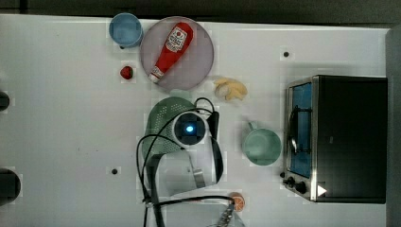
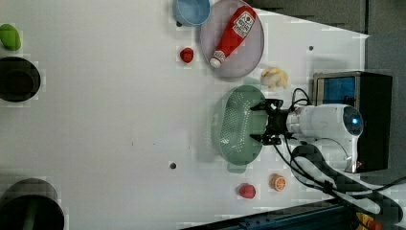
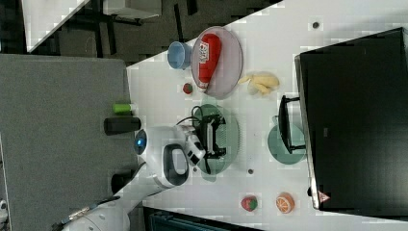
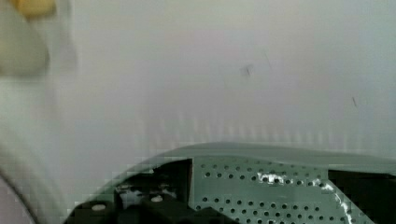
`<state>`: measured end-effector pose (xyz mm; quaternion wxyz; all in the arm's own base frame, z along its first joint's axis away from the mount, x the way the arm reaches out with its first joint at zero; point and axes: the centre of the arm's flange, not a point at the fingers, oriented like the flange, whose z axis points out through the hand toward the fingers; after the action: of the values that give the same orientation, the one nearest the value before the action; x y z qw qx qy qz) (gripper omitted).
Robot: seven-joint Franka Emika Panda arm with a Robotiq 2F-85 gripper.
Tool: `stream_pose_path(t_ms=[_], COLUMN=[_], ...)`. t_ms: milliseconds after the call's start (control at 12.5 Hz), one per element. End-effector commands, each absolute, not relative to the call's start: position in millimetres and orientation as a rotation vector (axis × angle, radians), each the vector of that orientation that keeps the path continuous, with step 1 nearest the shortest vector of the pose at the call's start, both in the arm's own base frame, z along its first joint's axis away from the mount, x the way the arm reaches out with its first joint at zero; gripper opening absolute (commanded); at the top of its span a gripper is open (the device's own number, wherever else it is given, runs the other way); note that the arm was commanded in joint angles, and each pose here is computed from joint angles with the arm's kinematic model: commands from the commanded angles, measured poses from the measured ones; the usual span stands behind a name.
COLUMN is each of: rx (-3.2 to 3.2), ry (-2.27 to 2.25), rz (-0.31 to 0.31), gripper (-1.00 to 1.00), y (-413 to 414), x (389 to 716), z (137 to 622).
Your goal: Drag strainer left to right.
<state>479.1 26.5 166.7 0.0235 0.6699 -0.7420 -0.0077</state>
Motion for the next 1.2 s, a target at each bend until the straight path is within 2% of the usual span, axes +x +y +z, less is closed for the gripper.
stream_pose_path(t_ms=[80,640,880,1200], rx=[2.187,2.182,2.193,2.408], ry=[-2.170,-2.133,-2.127,-1.880], rz=[-0.025,0.003,0.009,0.051], gripper=[1.00,1.00,1.00,1.00], y=[2,-64,-61,-37], x=[474,472,474,484], z=[164,163,166,216])
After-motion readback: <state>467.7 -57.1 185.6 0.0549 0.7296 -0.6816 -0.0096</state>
